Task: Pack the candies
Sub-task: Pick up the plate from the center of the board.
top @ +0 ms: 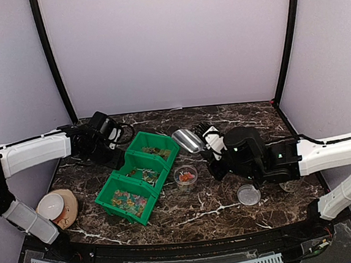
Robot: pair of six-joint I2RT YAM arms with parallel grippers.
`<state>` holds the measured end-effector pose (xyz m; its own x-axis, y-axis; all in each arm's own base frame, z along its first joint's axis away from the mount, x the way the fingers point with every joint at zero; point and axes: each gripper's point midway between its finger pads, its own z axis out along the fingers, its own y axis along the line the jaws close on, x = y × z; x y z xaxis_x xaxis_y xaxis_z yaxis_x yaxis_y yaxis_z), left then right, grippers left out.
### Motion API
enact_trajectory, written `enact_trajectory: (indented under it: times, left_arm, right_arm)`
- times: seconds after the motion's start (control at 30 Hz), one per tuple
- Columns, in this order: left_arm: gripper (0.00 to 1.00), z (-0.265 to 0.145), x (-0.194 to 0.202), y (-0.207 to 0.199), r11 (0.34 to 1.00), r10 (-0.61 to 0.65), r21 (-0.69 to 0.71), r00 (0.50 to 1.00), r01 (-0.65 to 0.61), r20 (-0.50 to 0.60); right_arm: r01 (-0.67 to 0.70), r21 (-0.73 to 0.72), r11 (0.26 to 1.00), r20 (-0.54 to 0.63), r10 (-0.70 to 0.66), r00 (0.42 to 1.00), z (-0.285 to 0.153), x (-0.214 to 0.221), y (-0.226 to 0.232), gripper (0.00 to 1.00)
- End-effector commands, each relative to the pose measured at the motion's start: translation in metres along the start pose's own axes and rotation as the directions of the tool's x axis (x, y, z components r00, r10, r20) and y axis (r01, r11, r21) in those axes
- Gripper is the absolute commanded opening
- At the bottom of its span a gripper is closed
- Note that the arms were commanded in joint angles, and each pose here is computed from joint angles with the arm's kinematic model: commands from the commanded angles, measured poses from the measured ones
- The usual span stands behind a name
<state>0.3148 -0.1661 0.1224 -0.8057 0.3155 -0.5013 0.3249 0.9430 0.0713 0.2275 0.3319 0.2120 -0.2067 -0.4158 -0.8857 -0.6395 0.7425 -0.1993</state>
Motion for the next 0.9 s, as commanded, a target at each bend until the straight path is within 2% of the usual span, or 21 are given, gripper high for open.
enact_trajectory:
  times: [0.0,0.33,0.87]
  left_arm:
    - [0.54,0.005,-0.028,0.0,1.0,-0.022,0.015,0.999,0.021,0.035]
    - [0.52,0.043,-0.021,0.011,0.998,-0.065,0.006,0.997,0.065,-0.052]
    - [0.41,0.078,0.002,0.002,0.99,-0.09,0.093,0.984,0.105,-0.154]
  right_arm:
    - [-0.056,-0.014,0.998,0.04,0.056,0.998,-0.004,-0.016,-0.002,0.0]
    - [-0.07,-0.029,0.997,0.041,0.071,0.997,-0.006,-0.01,0.0,0.0]
    - [-0.08,-0.05,0.996,0.028,0.081,0.996,-0.003,0.002,0.005,0.0]
